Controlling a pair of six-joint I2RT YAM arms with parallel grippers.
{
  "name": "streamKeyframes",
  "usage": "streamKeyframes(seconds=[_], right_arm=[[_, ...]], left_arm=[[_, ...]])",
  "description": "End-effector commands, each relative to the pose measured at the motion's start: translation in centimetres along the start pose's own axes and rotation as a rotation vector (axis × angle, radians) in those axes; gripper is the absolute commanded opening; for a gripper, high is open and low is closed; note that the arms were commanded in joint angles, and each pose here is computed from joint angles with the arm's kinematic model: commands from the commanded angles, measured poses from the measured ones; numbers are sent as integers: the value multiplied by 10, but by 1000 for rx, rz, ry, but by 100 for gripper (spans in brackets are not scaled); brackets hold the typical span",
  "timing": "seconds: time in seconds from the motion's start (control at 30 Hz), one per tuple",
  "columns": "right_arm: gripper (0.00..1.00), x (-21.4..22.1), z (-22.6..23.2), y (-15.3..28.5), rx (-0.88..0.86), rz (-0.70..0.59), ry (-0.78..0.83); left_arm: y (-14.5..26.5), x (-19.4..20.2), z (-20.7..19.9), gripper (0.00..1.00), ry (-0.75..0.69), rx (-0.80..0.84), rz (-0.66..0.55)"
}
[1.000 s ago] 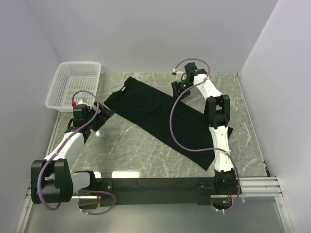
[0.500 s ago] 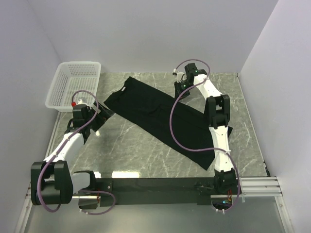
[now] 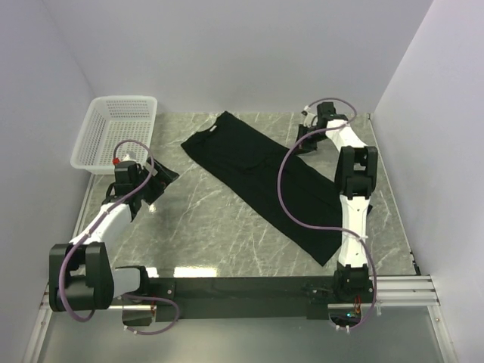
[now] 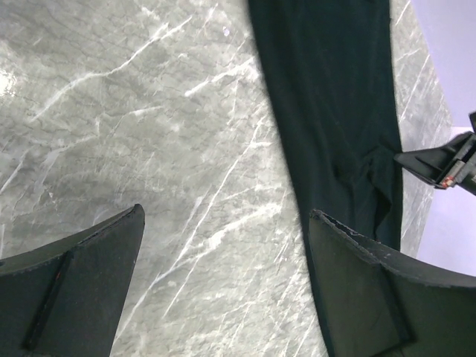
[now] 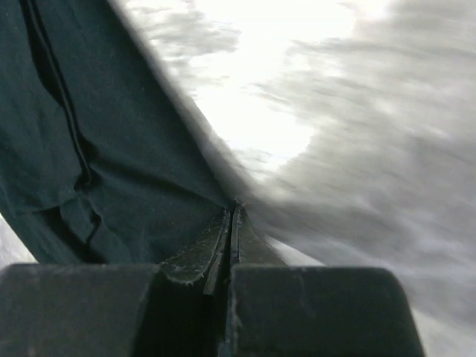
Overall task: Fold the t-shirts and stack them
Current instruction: Fold the tshirt
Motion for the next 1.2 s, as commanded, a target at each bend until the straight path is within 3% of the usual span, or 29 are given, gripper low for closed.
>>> streamKeyframes(seconds=[0.0, 0.27, 0.33, 0.43, 0.53, 0.7, 0.83, 0.87, 1.17], right_arm=[[0, -17, -20, 36, 107, -103, -32], [0, -2, -42, 59, 162, -137, -83], [16, 1, -37, 64, 153, -132, -55], [53, -3, -38, 86, 211, -147, 39], [68, -6, -45, 125, 318, -169, 165], [72, 15, -36, 179, 368, -180, 352], [71, 41, -13, 196, 324, -200, 418], [72, 45, -8, 199, 318, -207, 427], [71, 69, 17, 219, 308, -257, 403]], left_arm=[[-3, -11, -23, 96, -8, 75, -6], [-15, -8, -30, 95, -15, 108, 50], [-21, -1, -32, 94, -21, 120, 95], [-29, 14, -40, 94, -48, 131, 155], [-38, 37, -49, 94, -68, 137, 205], [-67, 75, -53, 87, 11, 81, 248], [-105, 77, -60, 79, 65, 14, 176], [-113, 74, -76, 77, 66, 31, 161], [-181, 73, -74, 72, 122, -129, 105]])
Point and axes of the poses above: each gripper's point midway between its finger pads, its own y axis back along the fingers, its own z axis along the line the jaws close on, x = y × z, the point moved 3 cm from there along y, back along the fingers, and after that the axes turned 10 degrees about y, right-handed, at the moved point
